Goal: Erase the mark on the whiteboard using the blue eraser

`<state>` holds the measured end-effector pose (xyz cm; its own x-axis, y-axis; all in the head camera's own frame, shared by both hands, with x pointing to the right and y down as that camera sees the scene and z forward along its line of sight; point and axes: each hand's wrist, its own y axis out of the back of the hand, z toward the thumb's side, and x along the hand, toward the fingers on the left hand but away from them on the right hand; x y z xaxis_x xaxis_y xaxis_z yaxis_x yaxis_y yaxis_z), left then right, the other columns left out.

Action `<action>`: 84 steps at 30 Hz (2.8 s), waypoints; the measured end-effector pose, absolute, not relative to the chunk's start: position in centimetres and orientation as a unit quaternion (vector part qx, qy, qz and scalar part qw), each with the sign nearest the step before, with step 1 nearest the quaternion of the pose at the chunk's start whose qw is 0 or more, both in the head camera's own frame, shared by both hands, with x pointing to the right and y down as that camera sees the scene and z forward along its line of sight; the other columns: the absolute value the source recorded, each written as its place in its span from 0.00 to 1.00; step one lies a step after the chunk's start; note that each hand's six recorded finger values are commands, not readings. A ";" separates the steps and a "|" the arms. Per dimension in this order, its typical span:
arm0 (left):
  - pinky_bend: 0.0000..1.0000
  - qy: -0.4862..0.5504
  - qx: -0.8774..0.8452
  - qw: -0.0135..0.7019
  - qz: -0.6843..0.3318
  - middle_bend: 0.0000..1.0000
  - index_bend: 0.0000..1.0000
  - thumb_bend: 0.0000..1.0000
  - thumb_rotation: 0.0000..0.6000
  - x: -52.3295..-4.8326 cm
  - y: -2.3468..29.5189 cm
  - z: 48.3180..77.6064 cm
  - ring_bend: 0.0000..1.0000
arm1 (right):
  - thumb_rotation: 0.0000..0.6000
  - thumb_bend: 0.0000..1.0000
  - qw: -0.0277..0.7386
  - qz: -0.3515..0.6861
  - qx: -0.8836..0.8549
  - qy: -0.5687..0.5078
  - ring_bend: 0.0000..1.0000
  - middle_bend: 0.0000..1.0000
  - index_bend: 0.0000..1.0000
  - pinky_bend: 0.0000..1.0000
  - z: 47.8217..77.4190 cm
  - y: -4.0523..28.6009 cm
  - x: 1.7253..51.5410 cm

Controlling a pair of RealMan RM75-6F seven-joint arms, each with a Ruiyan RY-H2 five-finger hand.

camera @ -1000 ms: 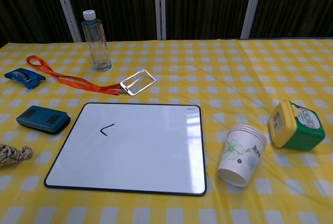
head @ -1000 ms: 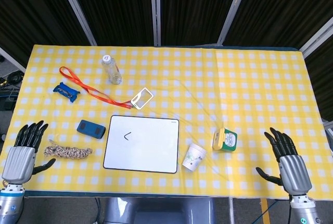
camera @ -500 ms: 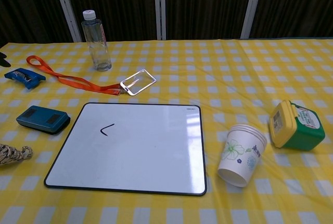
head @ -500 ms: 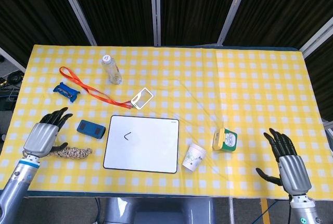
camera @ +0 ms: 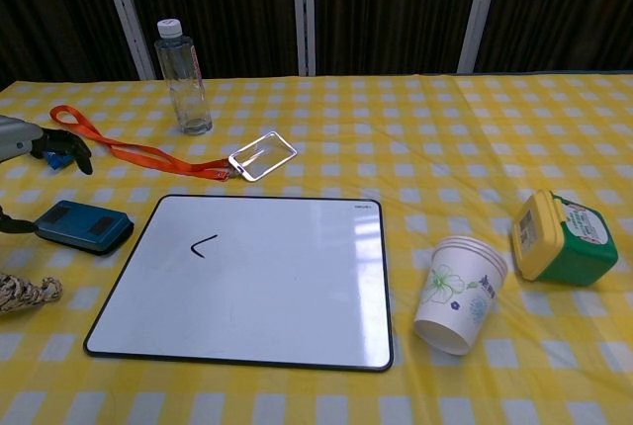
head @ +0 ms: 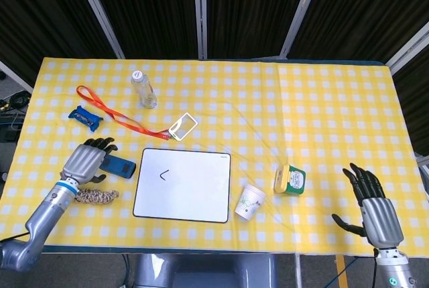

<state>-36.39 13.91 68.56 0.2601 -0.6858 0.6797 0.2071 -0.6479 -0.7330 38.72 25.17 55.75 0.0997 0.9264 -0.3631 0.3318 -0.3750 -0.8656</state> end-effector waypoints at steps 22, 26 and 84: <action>0.21 0.127 -0.701 0.367 -0.598 0.13 0.27 0.30 1.00 -34.0 14.5 71.8 0.17 | 1.00 0.07 0.307 0.483 -0.674 -0.467 0.00 0.00 0.00 0.00 55.8 25.1 38.8; 0.23 0.122 -0.701 0.365 -0.600 0.16 0.30 0.32 1.00 -33.7 14.6 72.1 0.19 | 1.00 0.06 0.307 0.483 -0.675 -0.466 0.00 0.00 0.00 0.00 55.8 25.2 38.8; 0.54 0.243 -0.777 0.403 -0.418 0.59 0.78 0.62 1.00 -18.2 19.0 73.8 0.56 | 1.00 0.06 0.302 0.480 -0.675 -0.473 0.00 0.00 0.00 0.00 55.6 24.9 39.0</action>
